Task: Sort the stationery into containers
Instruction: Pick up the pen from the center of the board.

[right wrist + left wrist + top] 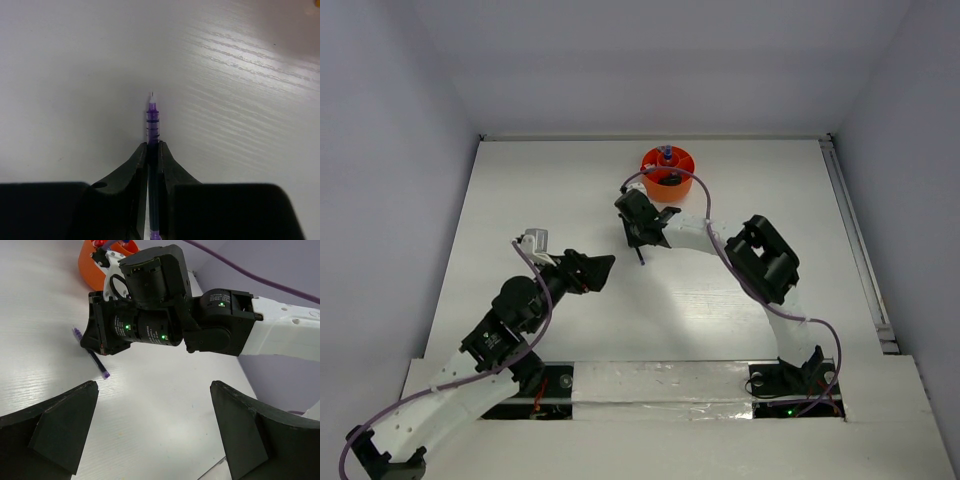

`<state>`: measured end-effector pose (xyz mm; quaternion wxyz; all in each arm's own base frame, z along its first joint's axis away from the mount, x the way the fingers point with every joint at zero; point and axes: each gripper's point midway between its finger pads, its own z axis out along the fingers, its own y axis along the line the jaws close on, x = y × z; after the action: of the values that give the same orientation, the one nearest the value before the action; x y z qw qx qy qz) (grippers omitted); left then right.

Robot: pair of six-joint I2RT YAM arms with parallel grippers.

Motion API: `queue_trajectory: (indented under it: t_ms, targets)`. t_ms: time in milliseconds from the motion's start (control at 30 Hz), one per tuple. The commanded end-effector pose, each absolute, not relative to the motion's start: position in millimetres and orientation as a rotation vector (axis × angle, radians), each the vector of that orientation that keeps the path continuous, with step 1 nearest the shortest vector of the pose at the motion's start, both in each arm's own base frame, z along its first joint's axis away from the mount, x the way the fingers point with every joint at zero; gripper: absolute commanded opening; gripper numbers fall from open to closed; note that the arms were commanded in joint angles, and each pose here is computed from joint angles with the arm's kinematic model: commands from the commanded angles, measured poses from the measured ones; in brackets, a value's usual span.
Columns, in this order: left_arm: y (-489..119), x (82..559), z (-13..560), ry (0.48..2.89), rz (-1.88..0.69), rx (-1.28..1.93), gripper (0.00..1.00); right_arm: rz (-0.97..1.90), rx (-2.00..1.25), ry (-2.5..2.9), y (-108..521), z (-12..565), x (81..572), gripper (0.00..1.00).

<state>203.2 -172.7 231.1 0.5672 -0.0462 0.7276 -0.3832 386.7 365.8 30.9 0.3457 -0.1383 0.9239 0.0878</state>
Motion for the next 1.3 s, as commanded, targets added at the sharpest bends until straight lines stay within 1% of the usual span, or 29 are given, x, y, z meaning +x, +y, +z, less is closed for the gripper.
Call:
queue_trajectory:
  t_ms: [0,67,100,133,167,200,233,333,367,467,567,600,633,700,800,867,1033,1233,1267]
  targets:
    - [-179.1,204.1,232.4,1.702,-0.926,-0.091,0.93,0.067,-0.384,2.48,338.2,-2.2,375.5,0.0]
    - [-182.3,203.8,230.1,1.709,-0.936,-0.081,0.93,0.081,-0.365,2.448,338.9,5.3,378.9,0.0]
    - [-183.6,204.1,225.9,1.721,-0.934,-0.076,0.93,0.116,-0.344,2.408,341.6,24.1,382.1,0.0]
    - [-184.8,204.0,224.4,1.725,-0.937,-0.074,0.93,0.132,-0.341,2.398,339.2,28.3,378.8,0.0]
    - [-186.9,203.5,224.7,1.724,-0.947,-0.065,0.92,0.198,-0.324,2.332,347.8,46.5,385.4,0.0]
    - [-189.0,203.7,220.9,1.736,-0.949,-0.06,0.92,0.285,-0.302,2.256,354.2,83.4,387.2,0.0]
    - [-191.5,204.0,221.5,1.732,-0.959,-0.053,0.92,0.363,-0.327,2.247,358.6,89.8,377.7,0.0]
    - [-198.4,204.9,214.5,1.76,-0.968,-0.033,0.92,0.583,-0.319,2.086,379.7,149.2,375.0,0.0]
    - [-200.0,205.7,215.5,1.755,-0.974,-0.032,0.92,0.694,-0.321,2.014,387.5,178.5,368.0,0.0]
    - [-202.2,208.2,212.5,1.758,-0.975,-0.037,0.91,0.821,-0.33,1.926,389.8,216.3,352.2,0.0]
    - [-205.7,211.3,216.1,1.739,-0.996,-0.051,0.88,0.924,-0.34,1.882,389.8,225.9,335.2,0.0]
    - [-207.4,212.0,217.6,1.734,-1.006,-0.054,0.88,0.978,-0.329,1.835,390.1,243.4,329.7,0.0]
    - [-209.7,214.3,216.6,1.739,-1.006,-0.056,0.87,1.008,-0.34,1.845,388.8,236.3,321.2,0.0]
    - [-214.9,216.9,223.0,1.723,-1.026,-0.053,0.86,1.109,-0.32,1.776,390.3,255.5,310.7,0.0]
    - [-223.4,222.9,229.6,1.713,-1.04,-0.041,0.84,1.203,-0.33,1.756,392.8,258.0,296.5,0.0]
    - [-229.1,225.9,233.2,1.701,-1.053,-0.029,0.78,1.223,-0.342,1.751,392.7,257.8,291.9,0.0]
    - [-234.8,233.0,226.0,1.72,-1.043,-0.034,0.72,1.275,-0.343,1.717,391.5,264.6,283.6,0.0]
    - [-238.0,237.4,218.2,1.734,-1.036,-0.041,0.58,1.333,-0.362,1.699,392.5,267.5,273.5,0.0]
    - [-238.2,238.0,220.3,1.725,-1.039,-0.043,0.54,1.348,-0.368,1.698,393.2,267.7,271.2,0.0]
